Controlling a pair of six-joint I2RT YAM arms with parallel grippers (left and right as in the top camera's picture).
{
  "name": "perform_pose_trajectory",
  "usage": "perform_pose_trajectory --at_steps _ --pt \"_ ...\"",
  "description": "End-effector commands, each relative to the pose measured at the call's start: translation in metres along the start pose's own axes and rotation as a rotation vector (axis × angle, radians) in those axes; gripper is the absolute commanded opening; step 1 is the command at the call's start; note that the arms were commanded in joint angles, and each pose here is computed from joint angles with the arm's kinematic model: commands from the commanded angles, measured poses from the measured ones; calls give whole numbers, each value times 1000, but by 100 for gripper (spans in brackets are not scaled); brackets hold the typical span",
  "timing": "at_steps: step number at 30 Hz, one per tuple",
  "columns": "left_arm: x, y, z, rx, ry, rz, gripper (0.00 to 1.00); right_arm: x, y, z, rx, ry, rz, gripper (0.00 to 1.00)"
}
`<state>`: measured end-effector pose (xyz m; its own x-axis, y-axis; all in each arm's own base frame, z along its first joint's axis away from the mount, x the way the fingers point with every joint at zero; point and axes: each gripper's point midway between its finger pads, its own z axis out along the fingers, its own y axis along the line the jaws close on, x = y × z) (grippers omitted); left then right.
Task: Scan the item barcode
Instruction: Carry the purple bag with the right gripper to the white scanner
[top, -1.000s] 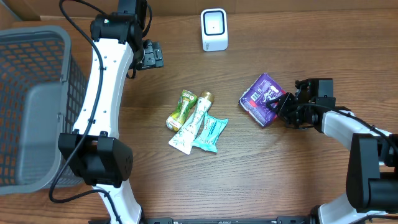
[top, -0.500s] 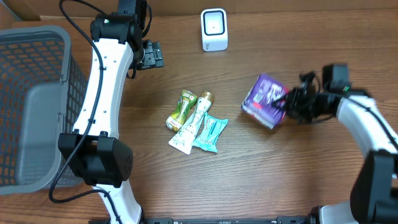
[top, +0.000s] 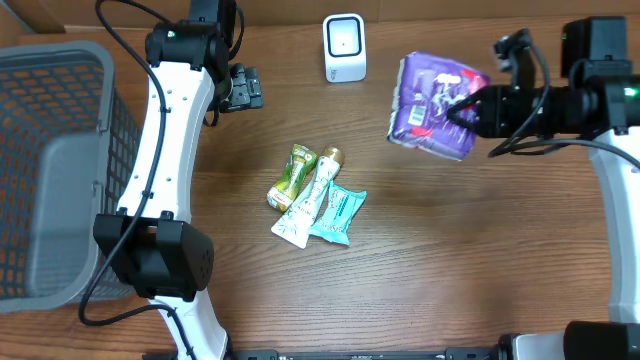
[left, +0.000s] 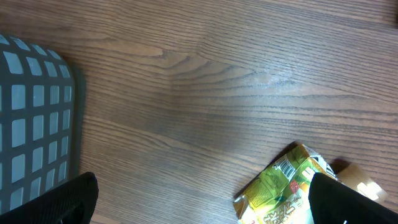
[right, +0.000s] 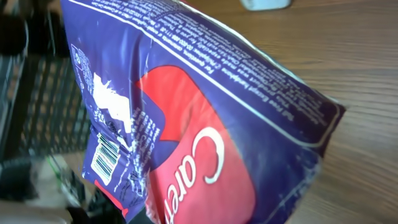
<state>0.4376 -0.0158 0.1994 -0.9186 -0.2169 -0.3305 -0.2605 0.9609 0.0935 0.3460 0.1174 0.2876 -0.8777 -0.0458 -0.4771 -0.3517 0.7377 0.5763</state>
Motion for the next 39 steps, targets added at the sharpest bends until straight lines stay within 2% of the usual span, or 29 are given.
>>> perform_pose_trajectory --at_steps 1,10,16,20,22,26,32,39 --pt "-5 2 -12 3 -37 1 99 -2 17 1 -17 -4 -123 5" --pt "-6 2 -12 3 -37 1 100 -7 32 13 -23 -13 -168 5" --pt "-5 2 -12 3 -37 1 100 -30 23 6 140 -90 -98 4" --pt "-5 2 -12 3 -37 1 100 -82 37 -29 316 -299 -158 3" --pt "-6 2 -12 3 -37 1 100 -101 40 -37 389 -368 -190 3" --pt "-6 2 -12 3 -37 1 100 -136 28 -39 652 -490 -233 4" --pt "-6 2 -12 3 -37 1 99 -174 -2 -3 1071 -516 -407 4" --pt "-6 2 -12 3 -37 1 99 -213 -41 73 1282 -468 -623 4"
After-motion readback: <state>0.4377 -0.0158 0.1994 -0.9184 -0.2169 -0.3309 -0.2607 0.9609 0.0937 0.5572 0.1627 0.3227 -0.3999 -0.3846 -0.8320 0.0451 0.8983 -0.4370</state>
